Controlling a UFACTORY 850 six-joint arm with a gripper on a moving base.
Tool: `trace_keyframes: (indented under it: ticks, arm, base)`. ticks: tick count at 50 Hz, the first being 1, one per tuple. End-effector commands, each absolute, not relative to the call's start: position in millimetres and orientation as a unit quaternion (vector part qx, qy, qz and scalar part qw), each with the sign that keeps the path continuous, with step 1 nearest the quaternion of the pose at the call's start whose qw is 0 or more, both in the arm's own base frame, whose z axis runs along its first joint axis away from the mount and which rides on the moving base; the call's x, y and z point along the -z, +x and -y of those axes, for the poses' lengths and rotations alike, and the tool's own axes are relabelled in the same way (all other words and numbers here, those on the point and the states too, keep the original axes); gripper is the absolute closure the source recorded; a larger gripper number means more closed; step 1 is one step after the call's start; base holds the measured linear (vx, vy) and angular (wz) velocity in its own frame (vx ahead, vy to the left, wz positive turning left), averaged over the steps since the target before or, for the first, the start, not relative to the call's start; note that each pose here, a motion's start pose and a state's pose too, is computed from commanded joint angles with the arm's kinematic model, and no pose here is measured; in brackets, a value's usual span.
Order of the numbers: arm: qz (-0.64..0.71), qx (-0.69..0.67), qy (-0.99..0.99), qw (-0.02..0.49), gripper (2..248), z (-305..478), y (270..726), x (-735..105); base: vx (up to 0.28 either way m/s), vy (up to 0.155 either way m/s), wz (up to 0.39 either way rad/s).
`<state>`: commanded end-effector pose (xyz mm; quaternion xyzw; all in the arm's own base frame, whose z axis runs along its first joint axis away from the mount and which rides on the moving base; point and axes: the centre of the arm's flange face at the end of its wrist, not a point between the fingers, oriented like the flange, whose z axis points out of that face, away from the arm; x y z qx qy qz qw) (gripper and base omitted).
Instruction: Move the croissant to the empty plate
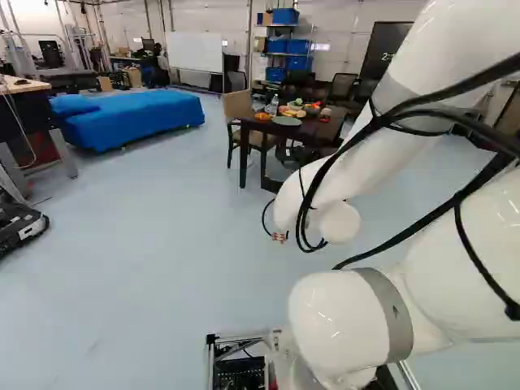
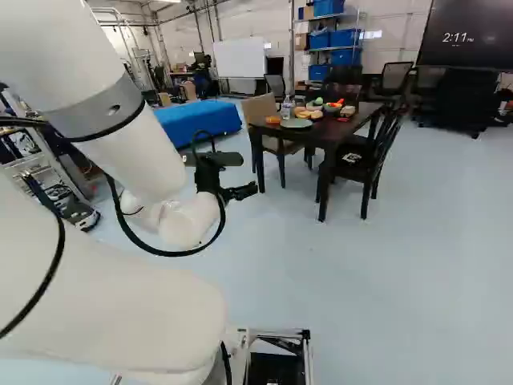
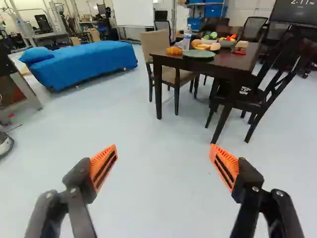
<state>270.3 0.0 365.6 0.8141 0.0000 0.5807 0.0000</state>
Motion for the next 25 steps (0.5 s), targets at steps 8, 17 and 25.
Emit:
trace_keyframes:
  ticks: [8,17,25]
  arm:
    - [0.000,-0.581,0.814,0.000,3,0.0,270.3,-365.6]
    - [0.000,-0.581,0.814,0.000,3,0.0,270.3,-365.6]
    - [0.000,-0.581,0.814,0.000,3,0.0,270.3,-365.6]
  base:
    - [0.169,0.044,-0.015]
    - [0.174,0.046,-0.013]
    - [0.160,0.044,-0.007]
